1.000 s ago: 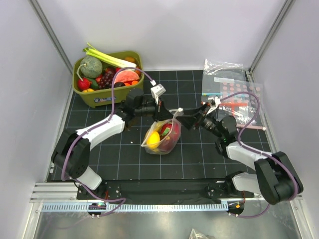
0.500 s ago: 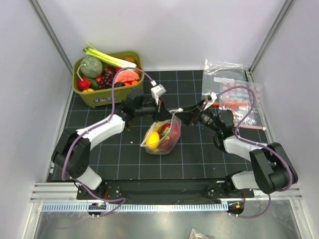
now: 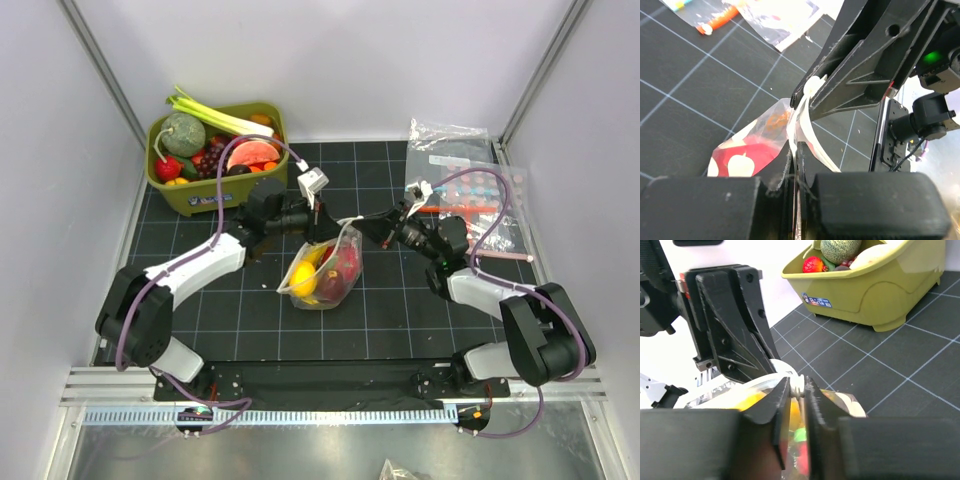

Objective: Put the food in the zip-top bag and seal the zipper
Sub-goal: Zip the zipper food storage bag at the center of the board.

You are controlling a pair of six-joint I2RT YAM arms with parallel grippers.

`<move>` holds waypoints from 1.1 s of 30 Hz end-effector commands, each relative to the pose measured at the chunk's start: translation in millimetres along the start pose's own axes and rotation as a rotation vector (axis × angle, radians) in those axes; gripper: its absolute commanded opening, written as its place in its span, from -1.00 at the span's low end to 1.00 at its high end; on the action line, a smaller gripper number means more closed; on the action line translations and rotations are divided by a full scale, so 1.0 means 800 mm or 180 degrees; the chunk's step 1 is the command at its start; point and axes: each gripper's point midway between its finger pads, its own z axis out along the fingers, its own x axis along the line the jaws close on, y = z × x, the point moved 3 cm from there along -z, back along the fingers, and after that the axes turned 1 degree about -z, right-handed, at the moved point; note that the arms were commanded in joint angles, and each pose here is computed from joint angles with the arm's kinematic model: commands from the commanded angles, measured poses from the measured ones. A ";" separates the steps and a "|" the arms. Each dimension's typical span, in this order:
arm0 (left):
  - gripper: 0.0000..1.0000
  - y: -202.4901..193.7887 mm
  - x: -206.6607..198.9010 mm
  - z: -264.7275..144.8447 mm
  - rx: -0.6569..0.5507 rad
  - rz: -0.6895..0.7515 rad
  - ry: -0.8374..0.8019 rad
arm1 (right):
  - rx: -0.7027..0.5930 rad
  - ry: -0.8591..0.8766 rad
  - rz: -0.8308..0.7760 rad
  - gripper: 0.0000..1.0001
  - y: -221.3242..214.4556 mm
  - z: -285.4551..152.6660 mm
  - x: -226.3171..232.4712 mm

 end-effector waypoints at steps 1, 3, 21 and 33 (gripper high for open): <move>-0.88 0.030 -0.017 -0.015 -0.0285 0.0260 0.0092 | -0.0247 0.0143 -0.0219 -0.45 0.036 0.001 0.021; -0.91 0.031 -0.023 -0.016 -0.0291 0.0273 0.0087 | -0.0265 0.0143 -0.0231 -0.13 0.037 -0.001 0.023; -0.91 0.021 -0.011 -0.011 -0.0162 0.0226 0.0216 | -0.0098 0.0033 -0.0122 -0.25 0.017 0.009 -0.001; 0.30 0.049 -0.001 -0.070 -0.0546 0.0217 0.1162 | 0.0093 -0.0131 -0.0387 -0.98 0.034 0.019 0.037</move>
